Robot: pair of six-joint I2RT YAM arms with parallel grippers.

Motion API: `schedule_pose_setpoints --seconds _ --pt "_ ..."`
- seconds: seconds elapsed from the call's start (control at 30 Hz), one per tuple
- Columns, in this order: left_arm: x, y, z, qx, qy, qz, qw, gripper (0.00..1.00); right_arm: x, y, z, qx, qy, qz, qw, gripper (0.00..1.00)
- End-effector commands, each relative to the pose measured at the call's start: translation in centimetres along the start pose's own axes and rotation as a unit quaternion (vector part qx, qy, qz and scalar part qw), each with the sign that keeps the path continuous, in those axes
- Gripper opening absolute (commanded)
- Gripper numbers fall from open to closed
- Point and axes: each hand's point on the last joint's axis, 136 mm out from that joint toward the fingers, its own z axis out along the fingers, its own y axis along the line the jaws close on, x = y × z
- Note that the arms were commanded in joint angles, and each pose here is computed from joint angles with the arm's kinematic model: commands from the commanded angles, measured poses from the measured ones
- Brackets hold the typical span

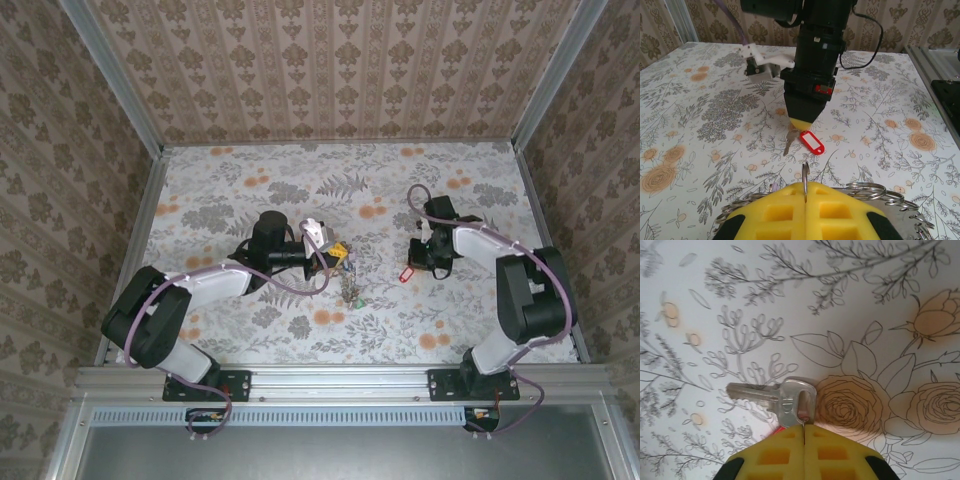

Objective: Put the keys on the keyring

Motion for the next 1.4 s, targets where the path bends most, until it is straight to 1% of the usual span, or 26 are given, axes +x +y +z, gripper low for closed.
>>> schedule_pose_setpoints --seconds 0.0,0.03,0.1,0.17,0.27,0.3,0.33,0.4,0.5,0.6,0.67,0.73,0.83,0.9,1.0,1.1,1.23,1.37 --pt "-1.8 0.8 0.2 -0.001 -0.032 0.016 0.999 0.00 -0.7 1.8 -2.7 -0.036 -0.056 -0.050 0.997 0.03" --pt "-1.7 0.8 0.3 -0.002 -0.034 0.015 0.999 0.00 -0.9 2.6 -3.5 -0.055 -0.072 -0.066 0.994 0.03" --pt "-1.4 1.0 0.4 -0.005 -0.038 0.013 0.999 0.00 -1.1 4.9 -5.9 -0.105 -0.116 -0.122 0.980 0.02" --pt "-1.1 1.1 0.6 -0.007 -0.042 0.009 0.999 0.00 -1.0 6.8 -7.8 -0.122 -0.161 -0.188 0.961 0.00" --pt "-0.7 1.3 0.8 -0.013 -0.054 0.007 0.998 0.00 -0.1 9.2 -9.3 -0.108 -0.209 -0.314 0.920 0.00" --pt "-0.7 1.4 0.9 -0.017 -0.057 0.007 0.998 0.00 0.0 9.8 -9.7 -0.104 -0.222 -0.342 0.907 0.00" --pt "-0.7 1.5 0.9 -0.018 -0.059 0.006 0.998 0.00 0.3 10.5 -10.1 -0.114 -0.231 -0.363 0.896 0.00" --pt "-0.5 1.5 1.0 -0.020 -0.058 0.004 0.998 0.00 1.0 12.4 -10.9 -0.149 -0.250 -0.410 0.864 0.00" --pt "-0.2 1.4 1.2 -0.020 -0.057 0.005 0.998 0.00 2.1 14.8 -11.7 -0.187 -0.262 -0.470 0.822 0.00" --pt "0.0 1.3 1.3 -0.020 -0.055 0.000 0.998 0.00 3.1 16.5 -12.0 -0.219 -0.259 -0.512 0.789 0.00" --pt "0.0 1.3 1.4 -0.017 -0.053 0.000 0.998 0.00 3.3 17.3 -11.9 -0.228 -0.255 -0.529 0.777 0.00" --pt "0.0 1.1 1.5 -0.016 -0.052 0.001 0.999 0.00 3.3 18.0 -11.8 -0.239 -0.250 -0.538 0.769 0.00" --pt "-0.1 1.1 1.6 -0.014 -0.049 0.001 0.999 0.00 2.9 18.9 -11.5 -0.247 -0.243 -0.542 0.765 0.00" --pt "-0.1 1.0 1.7 -0.008 -0.045 0.001 0.999 0.00 2.6 19.6 -11.5 -0.255 -0.248 -0.546 0.759 0.00" --pt "-0.1 0.9 1.9 -0.006 -0.041 0.000 0.999 0.00 2.1 20.1 -11.1 -0.261 -0.251 -0.546 0.755 0.00" --pt "-0.3 0.9 1.9 -0.007 -0.042 0.001 0.999 0.00 1.7 20.2 -10.5 -0.258 -0.246 -0.542 0.761 0.00" --pt "-0.4 0.7 1.9 -0.003 -0.042 0.004 0.999 0.00 0.9 20.1 -10.1 -0.245 -0.255 -0.535 0.767 0.00" --pt "-0.6 0.7 1.8 -0.003 -0.045 0.008 0.999 0.00 -0.2 19.4 -9.3 -0.212 -0.248 -0.524 0.787 0.00"
